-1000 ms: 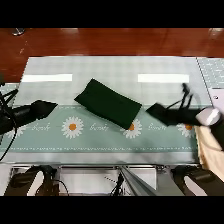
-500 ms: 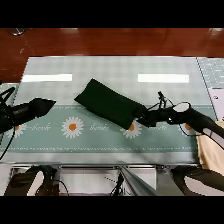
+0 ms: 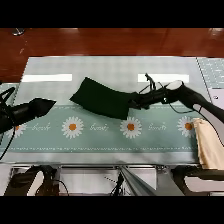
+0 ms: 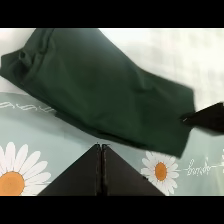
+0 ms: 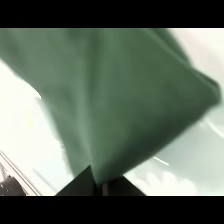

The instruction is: Fold the shirts.

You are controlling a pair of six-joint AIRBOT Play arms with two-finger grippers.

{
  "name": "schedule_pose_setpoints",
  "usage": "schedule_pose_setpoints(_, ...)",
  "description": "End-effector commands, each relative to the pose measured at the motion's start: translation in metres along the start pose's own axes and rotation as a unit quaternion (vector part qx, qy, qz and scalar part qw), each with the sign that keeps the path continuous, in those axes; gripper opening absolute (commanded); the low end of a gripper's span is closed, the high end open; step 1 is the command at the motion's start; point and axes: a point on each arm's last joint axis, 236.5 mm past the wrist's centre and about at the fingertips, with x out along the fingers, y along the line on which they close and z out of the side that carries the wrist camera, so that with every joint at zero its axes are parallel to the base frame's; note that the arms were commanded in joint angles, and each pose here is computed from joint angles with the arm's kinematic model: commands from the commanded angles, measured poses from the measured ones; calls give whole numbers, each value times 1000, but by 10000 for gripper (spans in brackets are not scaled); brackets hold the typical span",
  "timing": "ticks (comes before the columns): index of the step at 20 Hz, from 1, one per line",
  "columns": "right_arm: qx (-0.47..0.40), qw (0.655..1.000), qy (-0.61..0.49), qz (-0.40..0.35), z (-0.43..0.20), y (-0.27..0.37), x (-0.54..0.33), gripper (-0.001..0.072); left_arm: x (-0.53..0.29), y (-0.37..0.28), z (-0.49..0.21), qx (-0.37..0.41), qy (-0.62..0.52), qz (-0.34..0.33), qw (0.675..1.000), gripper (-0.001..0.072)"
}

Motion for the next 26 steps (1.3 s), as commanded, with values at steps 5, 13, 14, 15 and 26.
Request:
schedule_pose_setpoints(5, -160, 963, -102, -192, 87, 79, -159, 27, 0, 0, -3, 0, 7, -1, 1000, 25)
schedule_pose_setpoints(13, -38, 951, -203, -230, 68, 66, -332, 28, 0, 0, -3, 0, 6, -1, 1000, 25)
schedule_pose_setpoints(14, -17, 946, -218, -241, 57, 56, -355, 27, 0, 0, -3, 0, 6, -1, 1000, 25)
schedule_pose_setpoints(15, 9, 940, -231, -253, 46, 46, -377, 28, 0, 0, -3, 0, 5, -1, 1000, 24)
schedule_pose_setpoints(26, 300, 800, -318, -411, -155, -64, -472, 28, 0, 0, -2, 2, 4, -1, 1000, 25)
